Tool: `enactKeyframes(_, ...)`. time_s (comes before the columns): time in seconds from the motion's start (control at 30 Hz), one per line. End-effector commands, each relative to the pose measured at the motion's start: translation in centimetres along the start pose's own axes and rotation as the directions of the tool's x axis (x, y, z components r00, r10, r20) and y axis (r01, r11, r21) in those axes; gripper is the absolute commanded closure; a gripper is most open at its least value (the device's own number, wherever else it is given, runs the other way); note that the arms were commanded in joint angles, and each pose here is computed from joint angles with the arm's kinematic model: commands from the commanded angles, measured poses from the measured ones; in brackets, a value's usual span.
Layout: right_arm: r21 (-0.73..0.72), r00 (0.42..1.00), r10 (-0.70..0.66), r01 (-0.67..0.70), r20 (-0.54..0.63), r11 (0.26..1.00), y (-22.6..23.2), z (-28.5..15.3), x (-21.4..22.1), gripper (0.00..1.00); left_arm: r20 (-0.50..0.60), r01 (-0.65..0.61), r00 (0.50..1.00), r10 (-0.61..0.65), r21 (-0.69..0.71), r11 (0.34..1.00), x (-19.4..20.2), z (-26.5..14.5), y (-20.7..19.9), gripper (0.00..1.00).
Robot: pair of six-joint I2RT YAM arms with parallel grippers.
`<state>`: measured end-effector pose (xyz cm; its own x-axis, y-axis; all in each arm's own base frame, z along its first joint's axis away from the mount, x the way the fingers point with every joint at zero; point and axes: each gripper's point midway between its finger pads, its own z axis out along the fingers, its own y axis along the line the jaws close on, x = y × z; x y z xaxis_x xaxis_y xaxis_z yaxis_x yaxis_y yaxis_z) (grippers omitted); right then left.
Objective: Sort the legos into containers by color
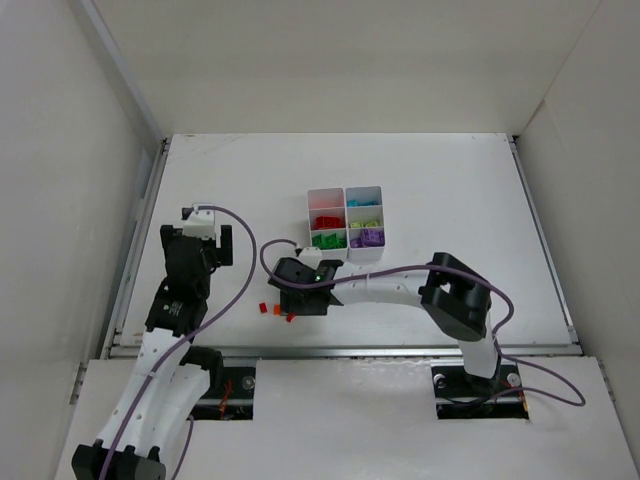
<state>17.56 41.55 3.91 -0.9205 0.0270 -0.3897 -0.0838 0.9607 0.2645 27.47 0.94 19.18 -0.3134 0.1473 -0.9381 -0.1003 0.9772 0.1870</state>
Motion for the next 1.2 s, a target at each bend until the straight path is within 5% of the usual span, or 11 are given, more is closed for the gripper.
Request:
enactKeyframes(0.0, -0.050, 0.999, 0.034, -0.034, -0.002, 0.998, 2.1, 0.1, -0.4, 0.34, 0.071, 0.027, 0.997, -0.026, -0.005, 1.000, -1.5, -0.1, 0.1, 0.15)
enactKeyframes(0.13, -0.039, 0.999, 0.027, -0.029, -0.031, 0.999, 2.0, 1.1, 0.4, 0.40, 0.071, 0.027, 0.997, -0.026, -0.005, 1.000, -1.3, -0.2, 0.1, 0.14)
enactKeyframes(0.27, -0.050, 0.998, 0.050, -0.052, -0.026, 0.997, 2.2, 0.8, 0.2, 0.77, 0.078, 0.021, 0.997, -0.020, -0.016, 1.000, -1.5, -0.3, 0.3, 0.13)
enactKeyframes(0.43, -0.017, 0.997, 0.069, -0.068, 0.017, 0.998, 0.9, 0.0, -0.5, 1.00, 0.078, 0.021, 0.997, -0.020, -0.016, 1.000, -1.5, -0.3, 0.3, 0.13)
enactKeyframes(0.57, -0.044, 0.984, 0.065, -0.059, 0.166, 0.997, 1.2, -3.9, -4.4, 1.00, 0.087, 0.025, 0.996, -0.023, -0.016, 1.000, -1.6, -0.5, 0.4, 0.13)
enactKeyframes(0.73, 0.039, 0.899, -0.115, 0.108, 0.422, 0.993, 1.0, -9.9, -12.9, 1.00, 0.104, 0.031, 0.994, -0.029, -0.017, 0.999, -2.0, -0.6, 0.5, 0.13)
enactKeyframes(0.9, 0.085, 0.880, -0.167, 0.144, 0.444, 0.986, -1.2, -10.1, -20.0, 1.00, 0.094, 0.030, 0.995, -0.028, -0.026, 0.999, -1.6, -0.5, 0.7, 0.12)
enactKeyframes(1.17, 0.155, 0.877, -0.184, 0.128, 0.445, 0.980, -4.8, -7.4, -24.3, 1.00, 0.074, 0.029, 0.997, -0.026, -0.042, 0.999, -1.1, -0.1, 1.0, 0.12)
